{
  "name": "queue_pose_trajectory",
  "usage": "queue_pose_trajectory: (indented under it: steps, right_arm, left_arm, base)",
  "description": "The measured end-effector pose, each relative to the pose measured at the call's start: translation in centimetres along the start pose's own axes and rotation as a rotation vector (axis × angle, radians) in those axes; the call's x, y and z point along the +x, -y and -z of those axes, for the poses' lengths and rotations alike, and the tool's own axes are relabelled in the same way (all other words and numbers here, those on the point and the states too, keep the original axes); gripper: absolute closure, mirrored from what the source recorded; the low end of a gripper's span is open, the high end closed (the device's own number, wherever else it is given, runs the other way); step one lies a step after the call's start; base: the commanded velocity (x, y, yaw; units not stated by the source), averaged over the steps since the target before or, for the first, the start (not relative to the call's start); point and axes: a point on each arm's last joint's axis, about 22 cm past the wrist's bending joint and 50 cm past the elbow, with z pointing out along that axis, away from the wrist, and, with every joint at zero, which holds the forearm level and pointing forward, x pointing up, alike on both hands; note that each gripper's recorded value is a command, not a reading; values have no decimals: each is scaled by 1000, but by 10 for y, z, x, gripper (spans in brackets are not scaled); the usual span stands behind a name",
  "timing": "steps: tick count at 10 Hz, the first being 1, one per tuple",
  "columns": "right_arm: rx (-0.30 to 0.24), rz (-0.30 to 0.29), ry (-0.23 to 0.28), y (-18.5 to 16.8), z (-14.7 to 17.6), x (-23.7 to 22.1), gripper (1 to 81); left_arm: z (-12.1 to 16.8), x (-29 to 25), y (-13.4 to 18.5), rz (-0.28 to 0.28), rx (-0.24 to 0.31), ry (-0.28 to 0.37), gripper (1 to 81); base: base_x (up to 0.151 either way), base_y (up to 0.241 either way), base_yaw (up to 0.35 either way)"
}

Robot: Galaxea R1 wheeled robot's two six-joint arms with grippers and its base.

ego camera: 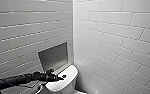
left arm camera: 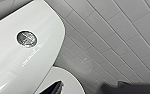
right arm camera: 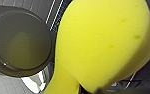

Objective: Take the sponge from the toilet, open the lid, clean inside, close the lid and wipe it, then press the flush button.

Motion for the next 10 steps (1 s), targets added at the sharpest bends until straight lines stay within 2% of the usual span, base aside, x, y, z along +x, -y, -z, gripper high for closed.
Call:
queue_pose_trajectory:
  steps: [2,3,5,8,10]
  right_arm:
    - [0,0,-1,0,0,0,811]
    - [3,-1,-2,2,-1,0,811]
    - [14,-4,-5,9,-6,0,811]
    - [14,-5,-7,9,-6,1,811]
    - [13,-8,-4,9,-6,-1,811]
  left_arm:
    - [-11,25,17,17,45,-18,10]
    - [-16,42,17,25,55,-28,811]
    - [-30,67,-1,21,40,-42,811]
    - [-25,76,31,74,103,-49,811]
    - [-40,81,32,81,113,-39,811]
  base:
    - [0,0,0]
    - [0,0,0]
    - [0,0,0]
    - [0,0,0]
    - [0,0,0]
